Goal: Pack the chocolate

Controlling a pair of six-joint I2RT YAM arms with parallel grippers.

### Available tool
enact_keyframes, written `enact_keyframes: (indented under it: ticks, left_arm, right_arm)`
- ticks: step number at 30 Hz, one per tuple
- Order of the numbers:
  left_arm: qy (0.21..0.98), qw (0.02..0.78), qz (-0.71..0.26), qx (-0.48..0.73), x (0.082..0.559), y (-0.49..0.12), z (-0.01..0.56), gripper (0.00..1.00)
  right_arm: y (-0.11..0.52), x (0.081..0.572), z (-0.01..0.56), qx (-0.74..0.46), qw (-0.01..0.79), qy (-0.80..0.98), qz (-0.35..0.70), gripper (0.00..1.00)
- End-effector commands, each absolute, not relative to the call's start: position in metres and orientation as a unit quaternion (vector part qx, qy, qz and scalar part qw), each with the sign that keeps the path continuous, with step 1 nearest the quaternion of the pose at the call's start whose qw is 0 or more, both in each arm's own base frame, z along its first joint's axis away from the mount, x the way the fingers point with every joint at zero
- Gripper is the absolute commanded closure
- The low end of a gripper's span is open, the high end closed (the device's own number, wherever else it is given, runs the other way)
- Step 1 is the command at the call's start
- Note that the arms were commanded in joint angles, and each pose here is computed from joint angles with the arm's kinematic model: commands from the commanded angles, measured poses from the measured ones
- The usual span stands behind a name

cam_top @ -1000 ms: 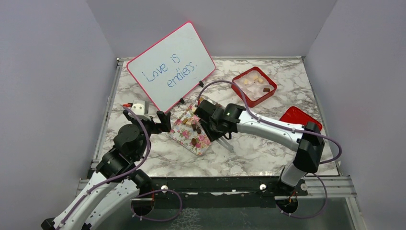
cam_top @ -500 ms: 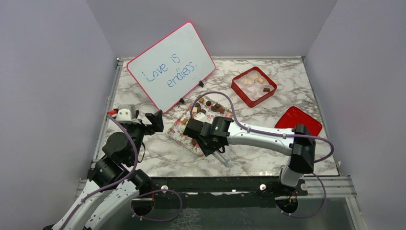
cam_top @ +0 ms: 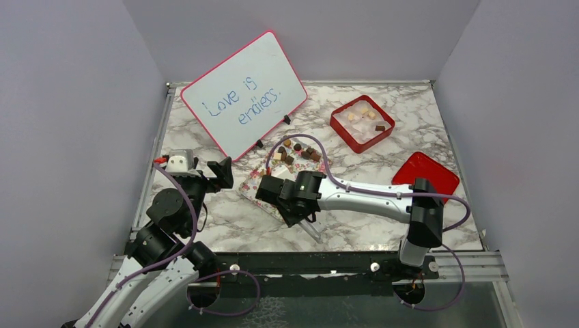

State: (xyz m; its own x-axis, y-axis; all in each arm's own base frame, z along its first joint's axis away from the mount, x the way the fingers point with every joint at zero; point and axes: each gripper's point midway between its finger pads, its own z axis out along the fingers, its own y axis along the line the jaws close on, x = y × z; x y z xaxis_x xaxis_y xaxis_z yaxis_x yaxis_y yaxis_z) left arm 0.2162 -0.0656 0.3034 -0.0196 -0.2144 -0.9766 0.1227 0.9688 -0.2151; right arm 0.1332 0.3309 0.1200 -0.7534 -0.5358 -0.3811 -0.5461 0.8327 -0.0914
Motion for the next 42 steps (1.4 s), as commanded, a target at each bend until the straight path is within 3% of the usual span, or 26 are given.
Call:
enact_keyframes:
  ticks: [1,35,42]
  left_arm:
    - [0.702,0.703,-0.112,-0.043,0.218,-0.061,0.304,0.01]
    - [0.698,0.705,-0.112,-0.048,0.217,-0.059,0.305,0.01]
    - [0.699,0.705,-0.112,-0.049,0.217,-0.059,0.305,0.01]
  right_arm:
    - [0.343,0.137,0.126,-0.282,0.222,0.933,0.020,0.55]
    - [0.355,0.132,0.105,-0.320,0.195,0.927,0.019,0.56]
    - [0.348,0.132,0.105,-0.316,0.194,0.929,0.003,0.66]
